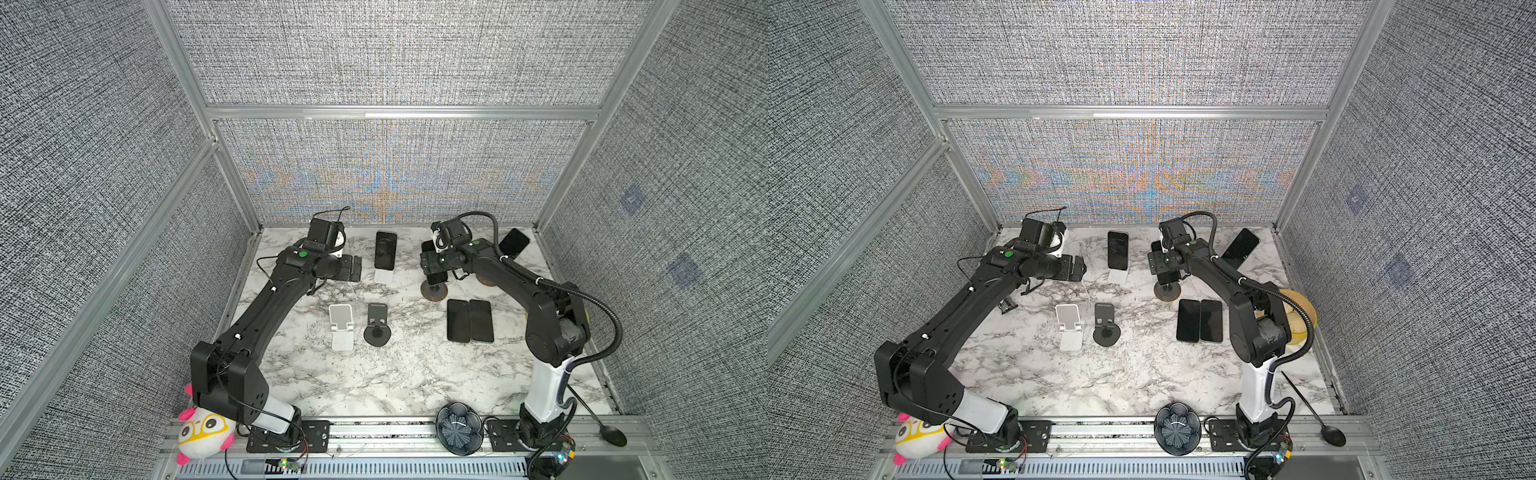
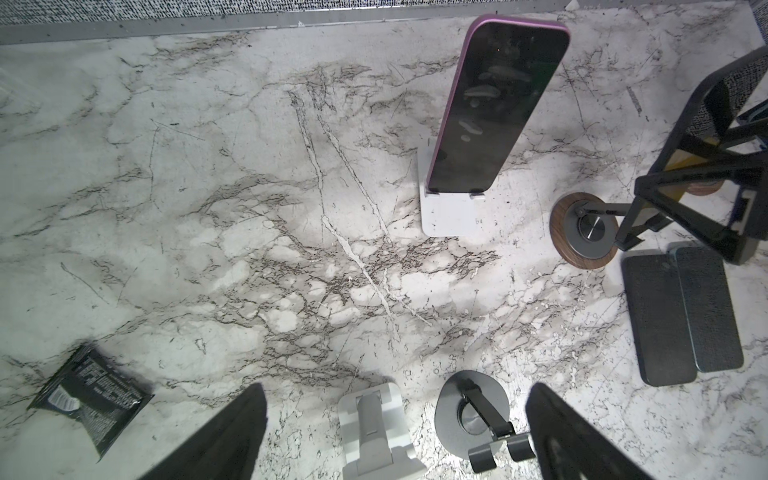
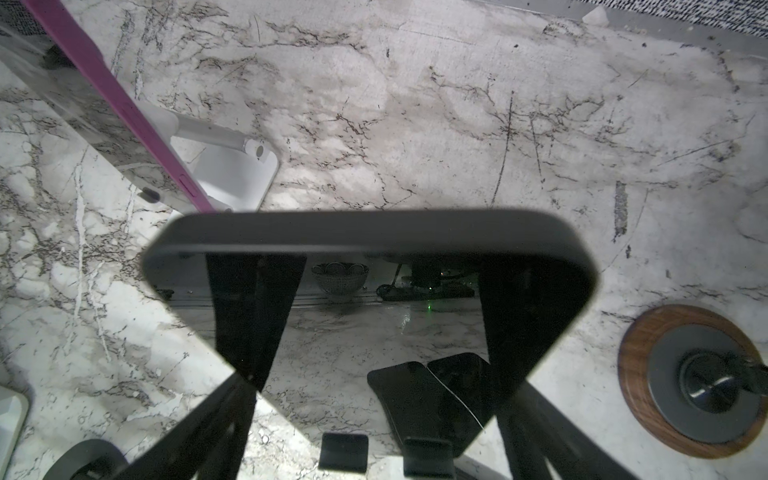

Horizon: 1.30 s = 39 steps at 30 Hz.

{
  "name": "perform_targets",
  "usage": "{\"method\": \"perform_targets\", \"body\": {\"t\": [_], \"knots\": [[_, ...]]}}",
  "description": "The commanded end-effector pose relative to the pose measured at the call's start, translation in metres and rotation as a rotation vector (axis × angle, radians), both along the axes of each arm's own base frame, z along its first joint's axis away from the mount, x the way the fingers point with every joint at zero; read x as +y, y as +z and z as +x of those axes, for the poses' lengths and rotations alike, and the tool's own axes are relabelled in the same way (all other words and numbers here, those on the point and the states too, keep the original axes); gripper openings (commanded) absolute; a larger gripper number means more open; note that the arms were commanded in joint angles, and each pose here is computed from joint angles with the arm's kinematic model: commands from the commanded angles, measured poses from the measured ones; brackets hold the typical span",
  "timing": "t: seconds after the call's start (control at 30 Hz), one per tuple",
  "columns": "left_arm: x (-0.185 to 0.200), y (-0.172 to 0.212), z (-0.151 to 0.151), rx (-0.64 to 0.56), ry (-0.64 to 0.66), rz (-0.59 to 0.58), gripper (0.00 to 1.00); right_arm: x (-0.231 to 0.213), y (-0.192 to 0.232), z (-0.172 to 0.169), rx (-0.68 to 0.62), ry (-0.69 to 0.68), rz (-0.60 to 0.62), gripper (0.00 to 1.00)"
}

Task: Remove the phone from the phone stand
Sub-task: 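Close the right gripper on the black phone on the dark round stand, then lift the held phone off the round stand with the right gripper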

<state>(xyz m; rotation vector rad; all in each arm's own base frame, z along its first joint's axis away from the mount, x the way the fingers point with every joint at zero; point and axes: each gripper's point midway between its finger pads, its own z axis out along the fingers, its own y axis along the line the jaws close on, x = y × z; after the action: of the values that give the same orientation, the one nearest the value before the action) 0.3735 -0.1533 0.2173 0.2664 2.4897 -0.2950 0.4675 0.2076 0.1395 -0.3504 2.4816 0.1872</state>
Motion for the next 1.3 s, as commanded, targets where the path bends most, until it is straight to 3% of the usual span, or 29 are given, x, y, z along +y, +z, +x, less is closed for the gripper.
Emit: {"method": "perform_targets", "body": {"t": [0.0,0.63,0.97,1.27], "knots": [[-0.002,0.005,0.0,-0.013,-0.012,-0.014,0.98,0.001,0.002,0.0,0.003,-0.004,0.009,0.89],[-0.002,0.005,-0.001,-0.008,-0.014,-0.013,0.98,-0.006,0.012,-0.003,-0.022,-0.033,-0.001,0.77],[0.0,0.007,-0.001,-0.014,-0.014,-0.01,0.98,-0.001,0.002,-0.001,0.002,-0.031,0.014,0.86],[0.0,0.005,-0.001,-0.011,-0.015,-0.005,0.98,0.001,-0.003,0.004,-0.002,-0.039,0.02,0.82]]}}
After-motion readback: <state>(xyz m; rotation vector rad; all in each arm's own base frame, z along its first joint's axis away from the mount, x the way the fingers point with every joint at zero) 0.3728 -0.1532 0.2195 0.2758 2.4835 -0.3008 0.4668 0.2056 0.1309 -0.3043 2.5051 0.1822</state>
